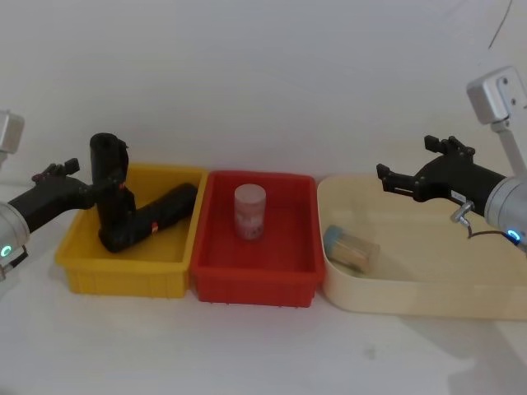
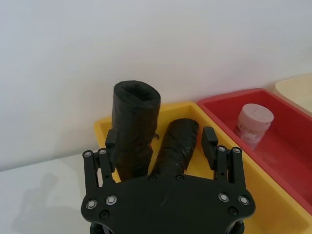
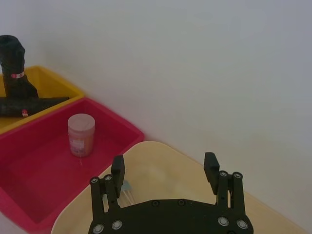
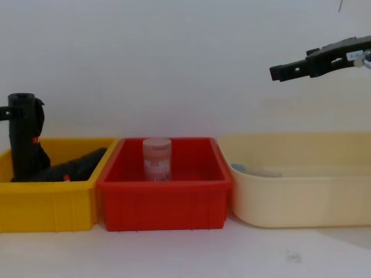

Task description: Pick up the garbage bag with the one hand and transfer it to the other hand.

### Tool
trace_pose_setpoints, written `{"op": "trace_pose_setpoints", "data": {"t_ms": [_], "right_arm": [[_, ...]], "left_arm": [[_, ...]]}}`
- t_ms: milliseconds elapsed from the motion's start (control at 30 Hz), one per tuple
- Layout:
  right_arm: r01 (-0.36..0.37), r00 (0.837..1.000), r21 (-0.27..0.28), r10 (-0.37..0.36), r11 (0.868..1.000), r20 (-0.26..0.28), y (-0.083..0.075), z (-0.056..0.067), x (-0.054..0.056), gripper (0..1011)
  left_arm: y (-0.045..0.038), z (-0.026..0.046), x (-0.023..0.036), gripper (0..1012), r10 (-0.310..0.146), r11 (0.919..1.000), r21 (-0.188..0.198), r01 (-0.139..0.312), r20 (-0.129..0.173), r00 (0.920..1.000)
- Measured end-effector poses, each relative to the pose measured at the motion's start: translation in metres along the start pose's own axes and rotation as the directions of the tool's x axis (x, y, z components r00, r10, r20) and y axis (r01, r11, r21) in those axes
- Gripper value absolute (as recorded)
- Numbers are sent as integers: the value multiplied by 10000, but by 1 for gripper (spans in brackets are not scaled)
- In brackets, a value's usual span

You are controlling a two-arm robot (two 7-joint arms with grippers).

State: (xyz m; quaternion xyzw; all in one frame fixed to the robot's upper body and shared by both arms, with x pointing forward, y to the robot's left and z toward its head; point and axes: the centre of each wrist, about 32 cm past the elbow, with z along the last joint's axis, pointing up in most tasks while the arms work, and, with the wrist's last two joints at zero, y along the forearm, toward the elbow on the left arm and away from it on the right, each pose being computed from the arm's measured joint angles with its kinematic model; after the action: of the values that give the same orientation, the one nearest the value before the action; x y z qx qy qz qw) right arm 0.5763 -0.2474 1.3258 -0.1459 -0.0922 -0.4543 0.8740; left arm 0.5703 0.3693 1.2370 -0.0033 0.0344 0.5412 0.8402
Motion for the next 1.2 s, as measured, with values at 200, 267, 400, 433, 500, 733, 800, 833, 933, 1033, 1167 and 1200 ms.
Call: {"op": "trace_pose_setpoints", "data": {"t_ms": [200, 267, 400, 433, 500, 733, 800, 833, 933, 1033, 1167, 1200], "right_arm": [[0, 10000, 0, 0, 10000, 0, 0, 0, 0, 1000], [-1, 10000, 0, 1, 10000, 0, 0, 0, 0, 1000], [0, 10000, -1, 0, 10000, 0, 0, 0, 0, 1000], [-1, 10000, 0, 1, 10000, 0, 0, 0, 0, 1000], [0, 10000, 0, 0, 10000, 0, 0, 0, 0, 1000], [-1, 10000, 0, 1, 10000, 0, 0, 0, 0, 1000], [0, 10000, 0, 0, 10000, 1, 0, 0, 0, 1000], [-1, 10000, -1, 1, 10000, 0, 0, 0, 0, 1000], [-1, 10000, 0, 1, 10000, 0, 0, 0, 0, 1000], [-1, 10000, 0, 1, 10000, 1, 0, 0, 0, 1000], [0, 10000, -1, 0, 10000, 0, 0, 0, 0, 1000], [-1, 10000, -1, 1, 10000, 0, 0, 0, 0, 1000]], "left_arm": [[-96, 30, 53, 1001, -28, 9999, 146, 29, -68, 10000], [-137, 45, 71, 1001, -47, 9998, 207, 49, -82, 10000], [-214, 70, 97, 1001, -74, 9994, 343, 76, -73, 9999], [-223, 73, 100, 1001, -80, 9993, 362, 82, -63, 9999], [-256, 84, 110, 1001, -82, 9991, 421, 84, -51, 10000], [-402, 140, 146, 1001, -153, 9975, 698, 149, 55, 9999], [-430, 148, 152, 1001, -165, 9971, 749, 159, 67, 9998], [-438, 151, 154, 1001, -172, 9969, 766, 165, 79, 9998], [-499, 171, 169, 1001, -187, 9959, 885, 175, 122, 9998], [-538, 186, 178, 1001, -205, 9950, 984, 187, 173, 9996], [-584, 205, 187, 1001, -231, 9935, 1122, 199, 268, 9994], [-592, 208, 189, 1001, -238, 9932, 1146, 204, 287, 9993]]}}
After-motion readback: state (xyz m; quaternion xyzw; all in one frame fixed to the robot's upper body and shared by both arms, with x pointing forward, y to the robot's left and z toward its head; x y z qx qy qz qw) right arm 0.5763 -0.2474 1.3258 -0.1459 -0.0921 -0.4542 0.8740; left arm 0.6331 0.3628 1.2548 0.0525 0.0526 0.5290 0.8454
